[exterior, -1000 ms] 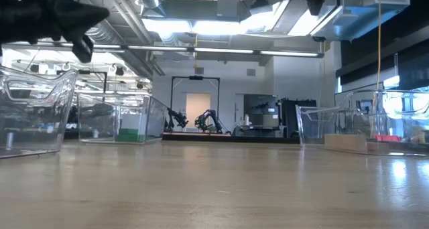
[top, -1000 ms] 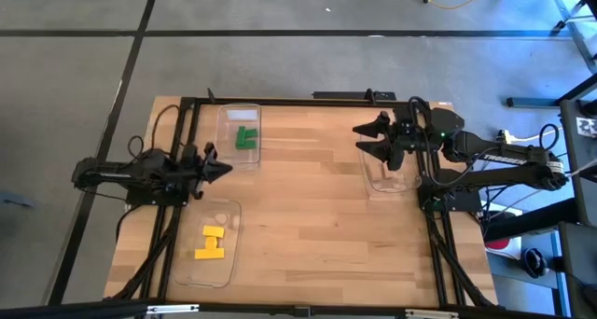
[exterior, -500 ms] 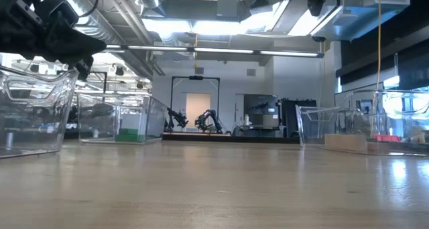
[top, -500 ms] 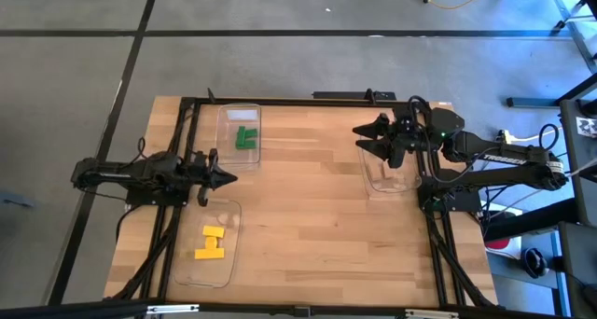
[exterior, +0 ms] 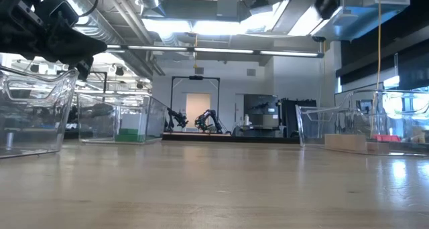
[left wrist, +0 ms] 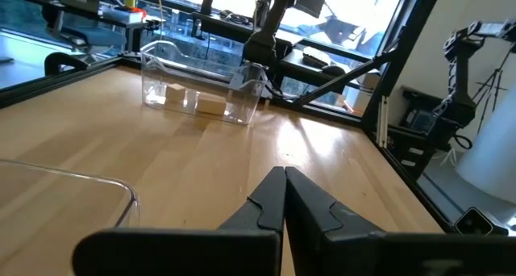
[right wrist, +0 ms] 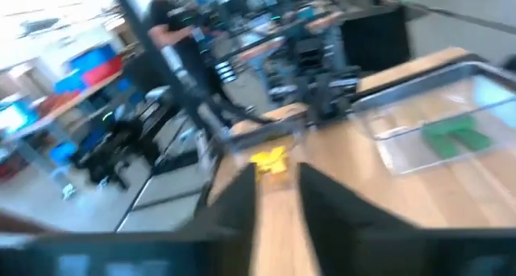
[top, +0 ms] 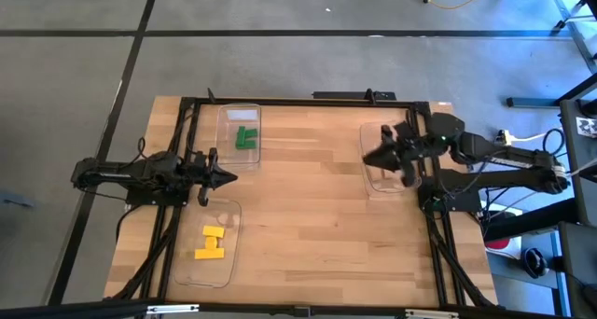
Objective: Sort & place blocks by color
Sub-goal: Return to Home Position
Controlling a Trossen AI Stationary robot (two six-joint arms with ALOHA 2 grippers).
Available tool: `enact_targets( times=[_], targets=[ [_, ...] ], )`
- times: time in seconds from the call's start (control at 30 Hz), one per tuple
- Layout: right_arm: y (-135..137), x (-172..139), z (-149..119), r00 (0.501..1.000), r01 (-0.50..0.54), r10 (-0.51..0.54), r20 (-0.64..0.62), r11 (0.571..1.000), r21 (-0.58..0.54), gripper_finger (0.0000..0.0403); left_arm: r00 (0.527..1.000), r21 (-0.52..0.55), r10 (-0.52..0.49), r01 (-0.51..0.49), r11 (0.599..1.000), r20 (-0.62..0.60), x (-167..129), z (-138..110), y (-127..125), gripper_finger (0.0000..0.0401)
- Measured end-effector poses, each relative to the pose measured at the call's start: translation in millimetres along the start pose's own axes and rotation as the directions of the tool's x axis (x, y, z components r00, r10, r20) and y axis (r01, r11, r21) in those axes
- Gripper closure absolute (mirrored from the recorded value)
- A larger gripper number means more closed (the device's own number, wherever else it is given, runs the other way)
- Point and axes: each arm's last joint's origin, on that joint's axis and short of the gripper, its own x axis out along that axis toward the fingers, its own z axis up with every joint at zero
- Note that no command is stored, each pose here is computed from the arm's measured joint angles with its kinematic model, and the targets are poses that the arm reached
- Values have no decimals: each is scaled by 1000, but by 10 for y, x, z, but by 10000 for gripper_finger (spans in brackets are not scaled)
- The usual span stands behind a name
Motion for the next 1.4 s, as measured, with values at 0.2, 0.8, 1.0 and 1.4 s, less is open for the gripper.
enact_targets(
  times=[0.2, 0.8, 1.0, 1.4],
  targets=[
    [6, -301, -413, 990, -138, 137, 34, 990, 28, 392, 1000, 0, 0, 0, 1000, 0, 0, 0, 0, 401],
    [-92, -493, -1315, 977, -83, 84, 194, 996, -13, 402, 1000, 0, 1, -1, 1000, 0, 0, 0, 0, 401],
    [-167, -513, -1480, 972, -84, 91, 219, 996, -41, 402, 1000, 0, 1, -1, 1000, 0, 0, 0, 0, 401],
    [-276, -454, -1677, 995, -46, 54, 86, 994, -96, 403, 1000, 0, 2, -2, 1000, 3, 0, 2, 0, 401]
  ],
)
